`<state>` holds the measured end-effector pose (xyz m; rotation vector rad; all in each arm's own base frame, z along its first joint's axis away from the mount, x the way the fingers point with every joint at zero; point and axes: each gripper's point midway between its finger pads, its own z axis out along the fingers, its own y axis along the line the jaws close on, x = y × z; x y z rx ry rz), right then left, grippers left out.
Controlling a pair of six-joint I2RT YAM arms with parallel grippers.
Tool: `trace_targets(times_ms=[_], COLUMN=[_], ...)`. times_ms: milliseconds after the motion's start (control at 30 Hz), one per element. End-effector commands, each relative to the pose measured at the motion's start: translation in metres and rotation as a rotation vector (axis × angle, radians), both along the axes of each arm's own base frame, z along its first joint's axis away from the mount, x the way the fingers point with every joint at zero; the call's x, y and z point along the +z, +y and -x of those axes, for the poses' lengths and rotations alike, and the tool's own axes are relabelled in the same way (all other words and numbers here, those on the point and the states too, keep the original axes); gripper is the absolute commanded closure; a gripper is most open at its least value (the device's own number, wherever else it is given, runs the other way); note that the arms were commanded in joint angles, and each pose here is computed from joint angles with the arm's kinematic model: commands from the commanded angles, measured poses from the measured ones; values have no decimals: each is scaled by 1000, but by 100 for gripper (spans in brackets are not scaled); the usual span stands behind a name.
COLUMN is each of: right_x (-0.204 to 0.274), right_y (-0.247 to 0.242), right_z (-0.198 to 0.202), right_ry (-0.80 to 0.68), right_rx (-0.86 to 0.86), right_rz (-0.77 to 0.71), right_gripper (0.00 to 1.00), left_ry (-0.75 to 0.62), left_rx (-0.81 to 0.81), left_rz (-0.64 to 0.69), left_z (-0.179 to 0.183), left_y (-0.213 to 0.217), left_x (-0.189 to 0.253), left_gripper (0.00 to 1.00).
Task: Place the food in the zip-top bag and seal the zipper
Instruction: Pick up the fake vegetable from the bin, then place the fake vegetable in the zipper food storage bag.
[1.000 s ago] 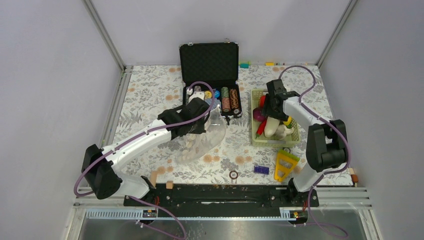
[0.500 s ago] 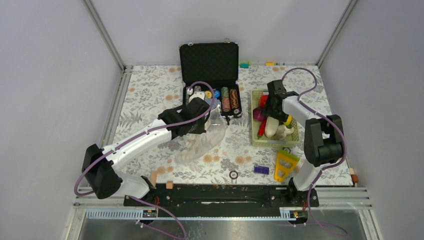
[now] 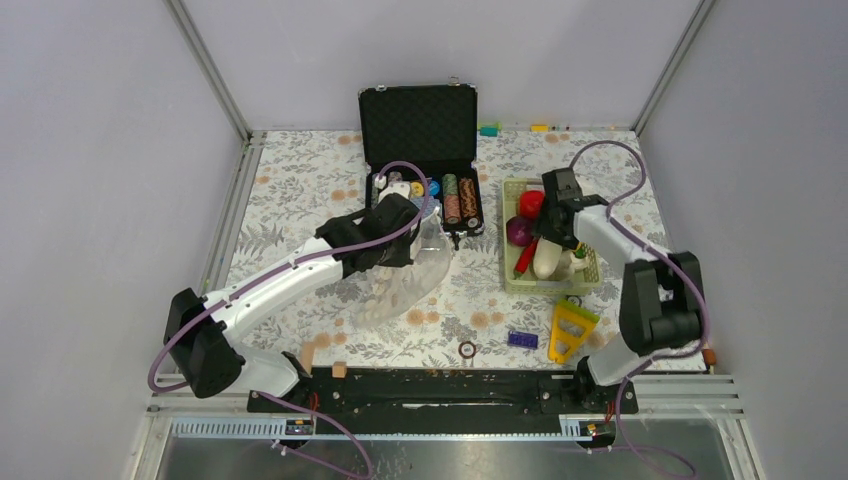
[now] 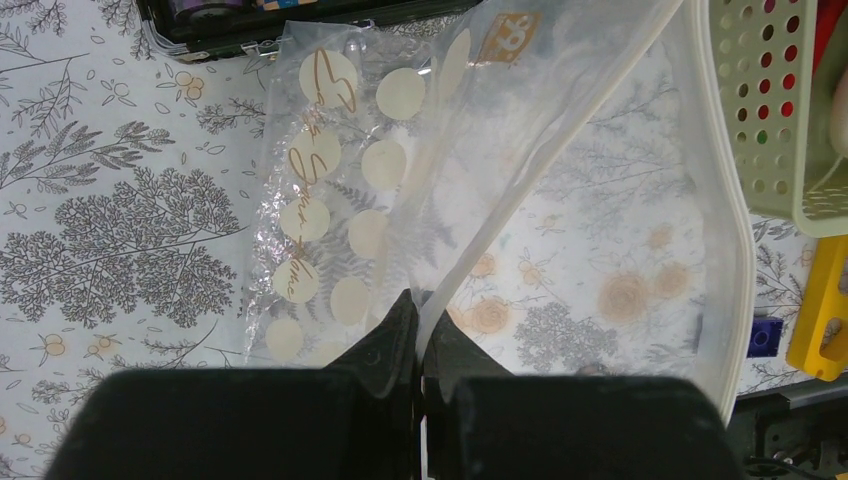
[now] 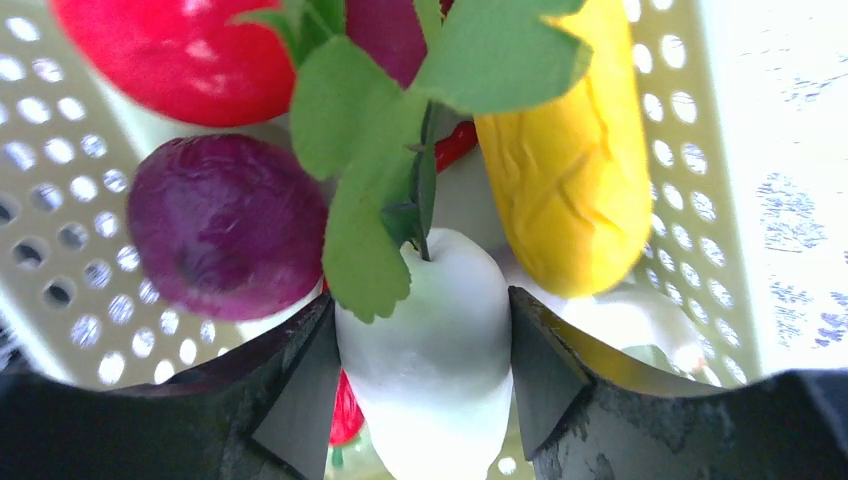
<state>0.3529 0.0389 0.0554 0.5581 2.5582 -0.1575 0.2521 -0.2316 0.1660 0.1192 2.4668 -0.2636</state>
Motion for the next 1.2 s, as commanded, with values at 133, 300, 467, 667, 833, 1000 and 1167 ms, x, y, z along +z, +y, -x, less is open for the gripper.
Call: trace_targets(times_ms=[133, 300, 467, 667, 833, 1000, 1167], right_x=[108, 179, 254, 303, 315, 295, 252], right_y=[29, 93, 176, 240, 275, 297, 292], right_z=[3, 24, 58, 87, 99, 95, 97], right_ry=[-415, -704, -958, -1168, -1271, -1241, -1159], right_rx=[267, 534, 843, 1042, 1087, 1089, 1061], right_rz=[-118, -220, -397, -505, -587, -650, -653], right_gripper=[76, 78, 77, 76, 76, 76, 71], left_ry=[-55, -41, -16, -4, -2, -7, -37], left_rx=[-5, -21, -70, -79, -67, -62, -28], left_rz=[114, 143, 167, 195, 227, 253, 272], left_z=[-9, -6, 1, 7, 10, 13, 15], left_y=[-17, -22, -30, -31, -31, -31, -21], left_x=[36, 39, 37, 36, 41, 46, 49], left_gripper=[100, 100, 100, 100, 100, 100, 100])
